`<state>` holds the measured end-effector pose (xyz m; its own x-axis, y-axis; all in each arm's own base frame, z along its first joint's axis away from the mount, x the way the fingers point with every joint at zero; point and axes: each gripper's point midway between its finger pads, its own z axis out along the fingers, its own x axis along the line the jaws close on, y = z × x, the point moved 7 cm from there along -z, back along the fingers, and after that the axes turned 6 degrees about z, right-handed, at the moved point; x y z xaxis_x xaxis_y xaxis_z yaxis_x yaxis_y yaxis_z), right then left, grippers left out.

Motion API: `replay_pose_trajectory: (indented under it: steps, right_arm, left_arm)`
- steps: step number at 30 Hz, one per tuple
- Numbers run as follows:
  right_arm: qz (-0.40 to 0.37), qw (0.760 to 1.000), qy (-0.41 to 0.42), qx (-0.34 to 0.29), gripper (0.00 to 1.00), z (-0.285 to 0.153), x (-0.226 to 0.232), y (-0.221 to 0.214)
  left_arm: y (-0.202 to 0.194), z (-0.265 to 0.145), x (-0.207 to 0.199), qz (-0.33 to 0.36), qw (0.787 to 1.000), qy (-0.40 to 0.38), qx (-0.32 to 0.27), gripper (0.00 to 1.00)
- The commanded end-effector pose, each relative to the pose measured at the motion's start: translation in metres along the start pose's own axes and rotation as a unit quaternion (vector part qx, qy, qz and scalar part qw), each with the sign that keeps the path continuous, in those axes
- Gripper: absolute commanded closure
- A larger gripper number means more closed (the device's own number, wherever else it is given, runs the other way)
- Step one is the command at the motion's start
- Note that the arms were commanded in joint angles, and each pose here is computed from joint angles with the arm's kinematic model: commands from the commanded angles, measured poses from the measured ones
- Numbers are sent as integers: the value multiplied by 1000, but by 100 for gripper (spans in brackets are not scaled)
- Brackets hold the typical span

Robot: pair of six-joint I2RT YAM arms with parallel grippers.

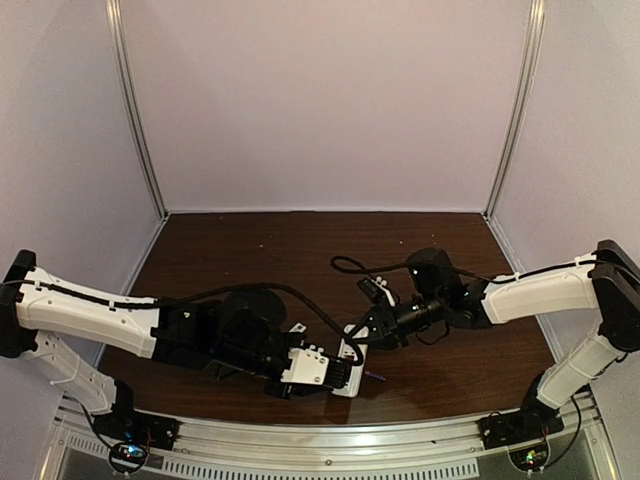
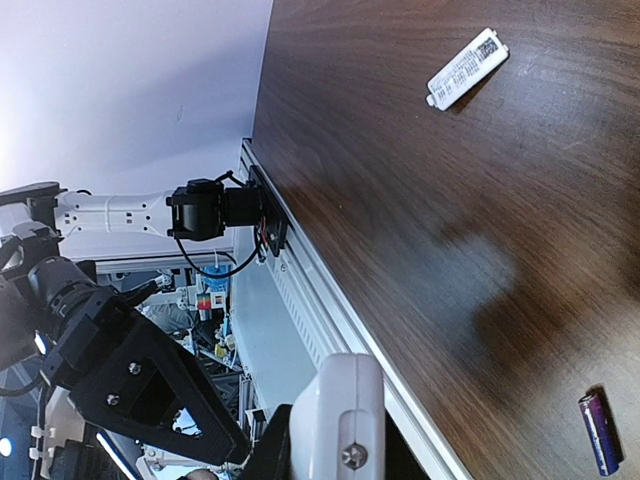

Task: Load the batteries into the remote control
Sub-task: Load the battery into the battery compartment.

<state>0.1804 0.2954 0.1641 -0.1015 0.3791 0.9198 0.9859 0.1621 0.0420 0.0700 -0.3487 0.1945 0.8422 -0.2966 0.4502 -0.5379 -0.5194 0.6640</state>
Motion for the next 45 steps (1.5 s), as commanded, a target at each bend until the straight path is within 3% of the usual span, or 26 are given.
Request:
replay_pose_trajectory:
  steps: [1, 13, 28, 36, 45]
  right_arm:
    - [-17, 1000, 6, 15, 100, 6, 9, -2]
    - [-23, 999, 8, 21, 100, 12, 14, -4]
    - [-29, 999, 14, 31, 100, 19, 20, -9]
    - [-36, 998, 24, 36, 100, 21, 27, -11]
    - [-44, 996, 62, 46, 100, 19, 42, -17]
  left_arm:
    - [10, 3, 7, 25, 1000, 5, -14, 68]
    - [9, 12, 4, 25, 999, -10, -16, 70]
    - [-5, 28, 3, 10, 999, -12, 28, 76]
    - [-16, 36, 3, -5, 998, -7, 60, 86]
    - [-30, 35, 4, -24, 997, -4, 74, 89]
